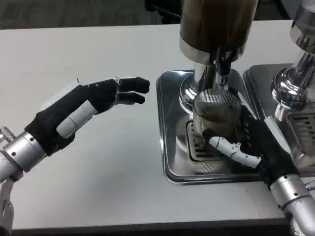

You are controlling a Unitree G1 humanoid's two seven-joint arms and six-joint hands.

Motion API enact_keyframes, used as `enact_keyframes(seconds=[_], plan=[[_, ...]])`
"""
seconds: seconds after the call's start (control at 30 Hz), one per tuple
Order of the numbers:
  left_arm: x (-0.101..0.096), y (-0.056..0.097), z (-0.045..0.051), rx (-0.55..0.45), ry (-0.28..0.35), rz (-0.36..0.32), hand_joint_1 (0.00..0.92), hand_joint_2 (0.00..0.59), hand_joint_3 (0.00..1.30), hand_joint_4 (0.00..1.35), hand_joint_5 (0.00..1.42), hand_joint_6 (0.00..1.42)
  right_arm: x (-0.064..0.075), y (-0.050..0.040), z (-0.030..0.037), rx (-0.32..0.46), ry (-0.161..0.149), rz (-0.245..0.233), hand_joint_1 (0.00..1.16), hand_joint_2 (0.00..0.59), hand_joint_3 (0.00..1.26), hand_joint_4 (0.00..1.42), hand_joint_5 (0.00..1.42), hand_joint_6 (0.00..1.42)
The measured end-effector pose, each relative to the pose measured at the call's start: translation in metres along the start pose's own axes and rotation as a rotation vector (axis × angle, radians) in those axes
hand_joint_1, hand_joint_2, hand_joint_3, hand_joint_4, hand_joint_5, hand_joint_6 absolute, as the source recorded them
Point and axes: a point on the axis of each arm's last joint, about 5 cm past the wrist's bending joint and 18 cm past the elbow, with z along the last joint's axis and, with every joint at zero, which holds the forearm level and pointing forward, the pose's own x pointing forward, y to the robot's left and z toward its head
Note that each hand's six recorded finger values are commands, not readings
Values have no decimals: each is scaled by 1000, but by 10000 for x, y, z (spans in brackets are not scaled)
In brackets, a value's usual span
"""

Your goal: Grasp the cup under the faucet to collect the drink, then remove the cup.

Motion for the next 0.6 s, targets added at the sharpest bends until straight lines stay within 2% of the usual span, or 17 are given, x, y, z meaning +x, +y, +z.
enact_keyframes(seconds=[0.2, 0.33, 0.6], plan=[[-42, -11, -20, -5, 18, 6, 0, 85, 339, 272, 303, 253, 29, 76, -26, 25, -18, -19, 654, 195, 0, 0, 10, 75], [-52, -6, -23, -6, 27, 5, 0, 86, 356, 288, 310, 257, 51, 96, -42, 34, -25, -24, 667, 192, 31, 82, 102, 165], [-83, 20, -20, -5, 47, 4, 0, 87, 373, 313, 322, 273, 85, 188, -64, 71, -35, -51, 780, 182, 113, 210, 273, 324]])
